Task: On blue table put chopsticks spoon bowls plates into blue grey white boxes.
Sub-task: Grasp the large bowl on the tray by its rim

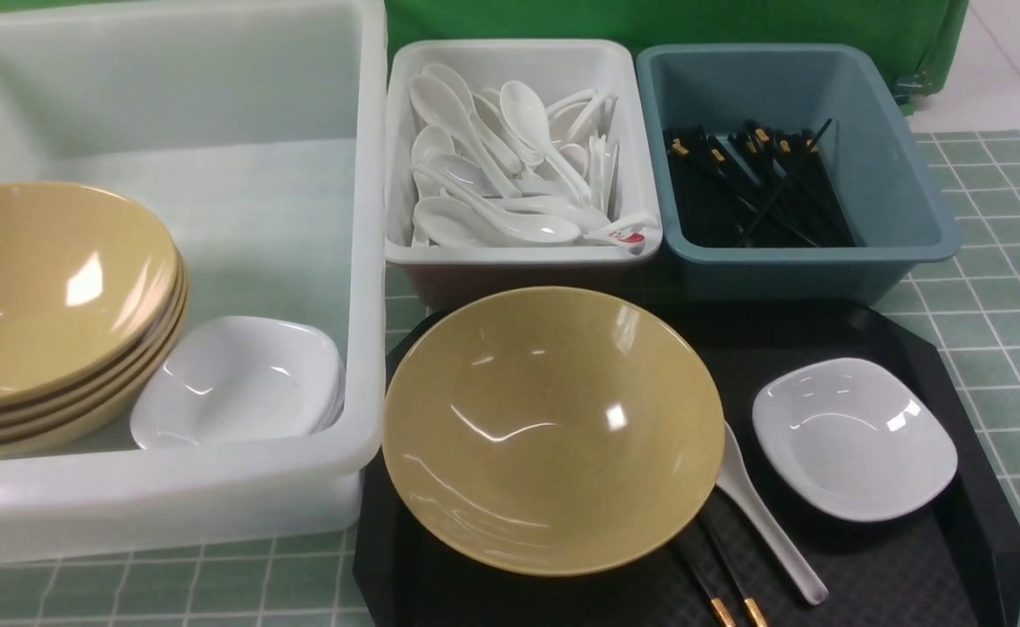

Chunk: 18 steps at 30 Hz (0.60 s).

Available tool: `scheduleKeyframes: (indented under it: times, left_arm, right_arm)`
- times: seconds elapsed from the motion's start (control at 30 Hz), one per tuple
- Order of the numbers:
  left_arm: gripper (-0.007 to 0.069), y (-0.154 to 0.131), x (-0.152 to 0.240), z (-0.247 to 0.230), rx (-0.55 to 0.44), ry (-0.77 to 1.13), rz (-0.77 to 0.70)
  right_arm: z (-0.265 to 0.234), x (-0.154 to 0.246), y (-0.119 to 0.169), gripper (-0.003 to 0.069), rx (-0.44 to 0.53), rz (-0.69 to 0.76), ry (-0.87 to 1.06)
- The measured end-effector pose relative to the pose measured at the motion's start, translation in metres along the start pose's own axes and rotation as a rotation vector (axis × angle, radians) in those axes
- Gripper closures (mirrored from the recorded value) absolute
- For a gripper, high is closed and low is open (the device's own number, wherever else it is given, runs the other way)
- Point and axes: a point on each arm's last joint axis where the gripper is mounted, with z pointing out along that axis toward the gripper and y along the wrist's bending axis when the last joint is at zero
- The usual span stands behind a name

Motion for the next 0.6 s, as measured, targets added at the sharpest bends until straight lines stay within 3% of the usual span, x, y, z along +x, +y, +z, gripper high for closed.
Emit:
scheduleKeyframes:
  times: [0.03,0.13,0.3,0.37,0.4,0.47,0.6]
  left_arm:
    - [0.0623,0.0,0.001,0.003,0.0,0.018,-0.001]
    - [0.0623,-0.015,0.023,0.036,0.025,0.338,0.037]
    - [0.0623,-0.064,0.046,0.065,0.199,0.731,0.231]
    - [0.0623,-0.078,0.051,0.071,0.246,0.802,0.263]
    - [0.0623,-0.099,0.061,0.08,0.312,0.901,0.296]
    - [0.0623,-0.123,0.068,0.09,0.386,0.961,0.331]
    - [0.0623,-0.16,0.093,0.118,0.486,1.021,0.421]
  right_arm:
    - [0.001,0.001,0.0,0.0622,0.002,0.001,0.018]
    - [0.009,0.023,0.001,0.0622,-0.012,-0.047,0.281]
    - [0.006,0.048,0.016,0.0622,-0.252,-0.273,0.58]
    - [0.005,0.051,0.022,0.0622,-0.325,-0.299,0.611]
    - [0.004,0.053,0.027,0.0622,-0.401,-0.336,0.619]
    - [0.004,0.053,0.032,0.0622,-0.466,-0.364,0.609]
    - [0.008,0.055,0.034,0.0622,-0.512,-0.433,0.586]
